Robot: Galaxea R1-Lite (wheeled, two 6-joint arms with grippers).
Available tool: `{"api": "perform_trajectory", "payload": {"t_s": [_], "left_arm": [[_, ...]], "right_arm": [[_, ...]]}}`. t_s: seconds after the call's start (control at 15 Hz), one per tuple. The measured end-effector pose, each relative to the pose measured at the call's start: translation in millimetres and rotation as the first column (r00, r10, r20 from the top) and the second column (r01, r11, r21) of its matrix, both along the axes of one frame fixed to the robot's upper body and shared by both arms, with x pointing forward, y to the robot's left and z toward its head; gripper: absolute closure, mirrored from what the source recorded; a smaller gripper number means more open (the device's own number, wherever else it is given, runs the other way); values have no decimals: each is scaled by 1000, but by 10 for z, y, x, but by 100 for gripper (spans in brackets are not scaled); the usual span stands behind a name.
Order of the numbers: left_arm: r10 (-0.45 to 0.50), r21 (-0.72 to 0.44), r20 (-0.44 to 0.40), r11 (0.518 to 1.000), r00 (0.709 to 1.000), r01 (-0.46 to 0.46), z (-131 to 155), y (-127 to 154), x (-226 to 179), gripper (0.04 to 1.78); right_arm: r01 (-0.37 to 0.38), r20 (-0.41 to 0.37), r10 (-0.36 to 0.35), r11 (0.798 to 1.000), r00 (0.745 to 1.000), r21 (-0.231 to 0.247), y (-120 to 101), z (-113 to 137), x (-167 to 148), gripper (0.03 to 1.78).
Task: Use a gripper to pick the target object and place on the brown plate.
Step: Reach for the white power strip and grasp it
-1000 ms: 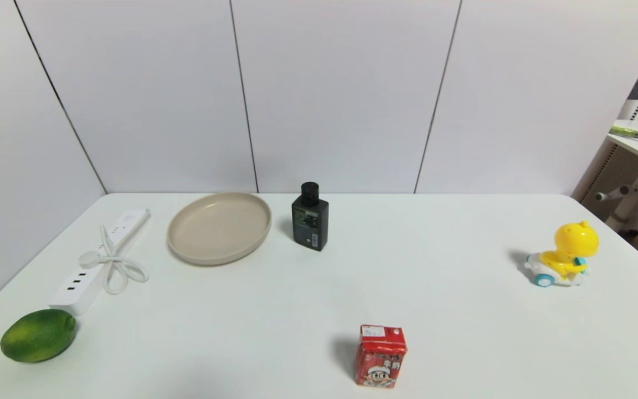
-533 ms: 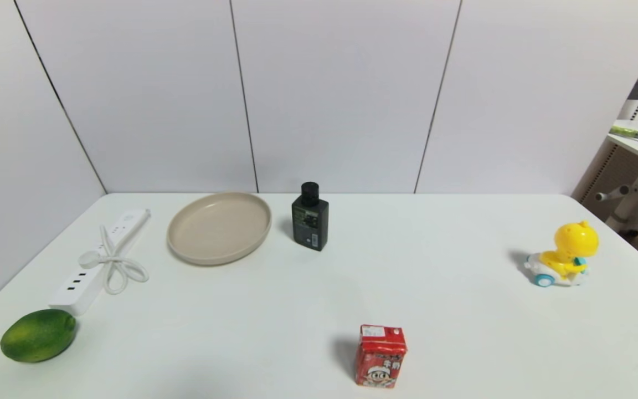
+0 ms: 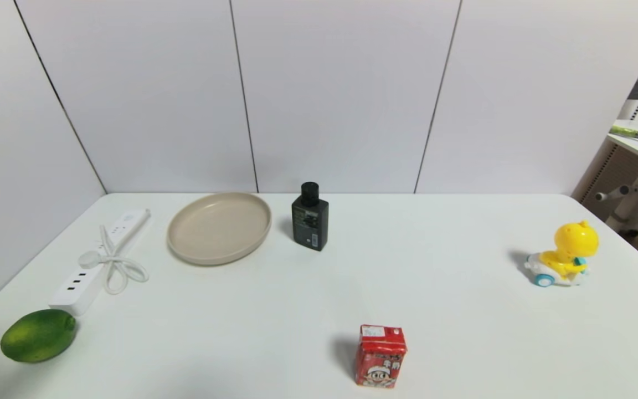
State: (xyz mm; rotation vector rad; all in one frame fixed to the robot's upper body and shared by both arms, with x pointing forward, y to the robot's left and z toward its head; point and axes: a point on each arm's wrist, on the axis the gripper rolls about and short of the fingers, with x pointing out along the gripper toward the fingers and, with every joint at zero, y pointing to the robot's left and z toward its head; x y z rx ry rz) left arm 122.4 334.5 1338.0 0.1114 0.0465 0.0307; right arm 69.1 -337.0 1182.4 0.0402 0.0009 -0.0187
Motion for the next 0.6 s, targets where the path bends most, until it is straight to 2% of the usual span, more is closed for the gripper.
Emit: {"api": "perform_trajectory", "payload": {"t_s": [0.2,0.33,0.47,0.6], "left_arm": [[13,14,18,1000,1000,-13,628,23,456,13],[34,19,5,999,999,-34,918,62,826,13],[53,18,-71,998,996,-52,1024,117,1222,13],[80,16,-195,997,978,-79,1018,206,1608,13]], "right_arm": [[0,0,0,1000,1000,0,0,0,0,11],[0,0,0,1000,1000,0,0,0,0,11],[0,0,0,1000,1000,0,0,0,0,11],[0,0,0,1000,1000,0,0,0,0,11]]}}
